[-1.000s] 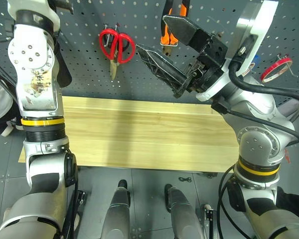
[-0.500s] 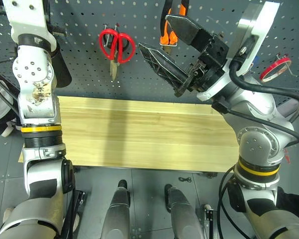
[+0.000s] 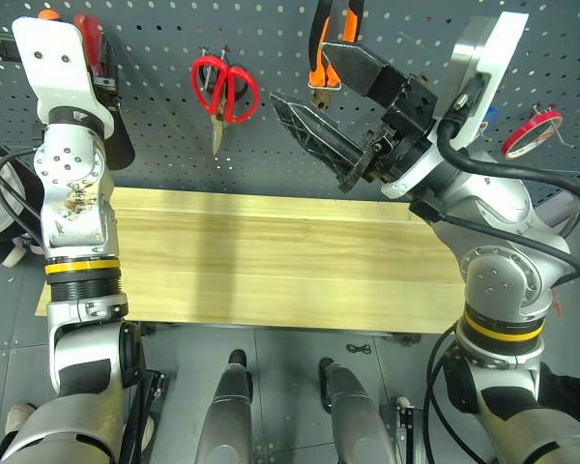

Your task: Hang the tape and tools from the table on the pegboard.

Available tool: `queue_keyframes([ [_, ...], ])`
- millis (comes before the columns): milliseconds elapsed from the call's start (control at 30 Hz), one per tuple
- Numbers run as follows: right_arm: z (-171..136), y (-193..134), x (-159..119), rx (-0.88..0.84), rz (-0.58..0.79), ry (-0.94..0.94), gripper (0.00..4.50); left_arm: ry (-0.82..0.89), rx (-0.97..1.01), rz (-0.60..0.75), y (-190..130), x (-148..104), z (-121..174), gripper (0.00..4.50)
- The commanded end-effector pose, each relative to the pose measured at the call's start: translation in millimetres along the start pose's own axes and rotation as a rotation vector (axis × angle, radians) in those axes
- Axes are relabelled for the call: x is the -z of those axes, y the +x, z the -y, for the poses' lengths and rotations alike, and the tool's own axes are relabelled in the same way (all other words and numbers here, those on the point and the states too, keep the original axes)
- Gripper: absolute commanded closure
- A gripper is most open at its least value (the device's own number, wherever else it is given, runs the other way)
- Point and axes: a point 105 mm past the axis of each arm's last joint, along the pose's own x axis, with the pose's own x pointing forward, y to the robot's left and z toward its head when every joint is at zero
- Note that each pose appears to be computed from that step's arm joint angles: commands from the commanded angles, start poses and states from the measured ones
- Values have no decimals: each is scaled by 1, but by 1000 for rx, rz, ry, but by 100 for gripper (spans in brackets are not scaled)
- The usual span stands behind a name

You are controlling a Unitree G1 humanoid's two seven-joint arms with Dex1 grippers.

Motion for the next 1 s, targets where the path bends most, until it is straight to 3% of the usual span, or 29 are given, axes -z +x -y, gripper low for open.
queue_keyframes([
  [33, -3, -1, -5, -6, 14, -24, 0, -9, -6, 43, 0, -17, -5, 18],
  [200, 0, -1, -1, 3, -8, -39, 0, -77, 61, 80, -1, -38, 3, 8],
  [333, 3, -2, 10, 11, -66, -59, 0, -147, 293, 118, -11, -56, 34, 8],
  [467, 5, -4, 27, 22, -148, -77, 0, -224, 586, 83, -39, -55, 71, 8],
  [633, 27, -66, 26, 60, -317, -104, 0, -307, 999, -163, -110, -21, 115, 8],
  [800, 26, -111, 53, 117, -543, -125, 0, -218, 1248, -411, -174, 24, 114, 8],
  [1000, 23, -159, 74, 124, -706, -93, 0, -115, 1233, -530, -171, 74, 79, 8],
])
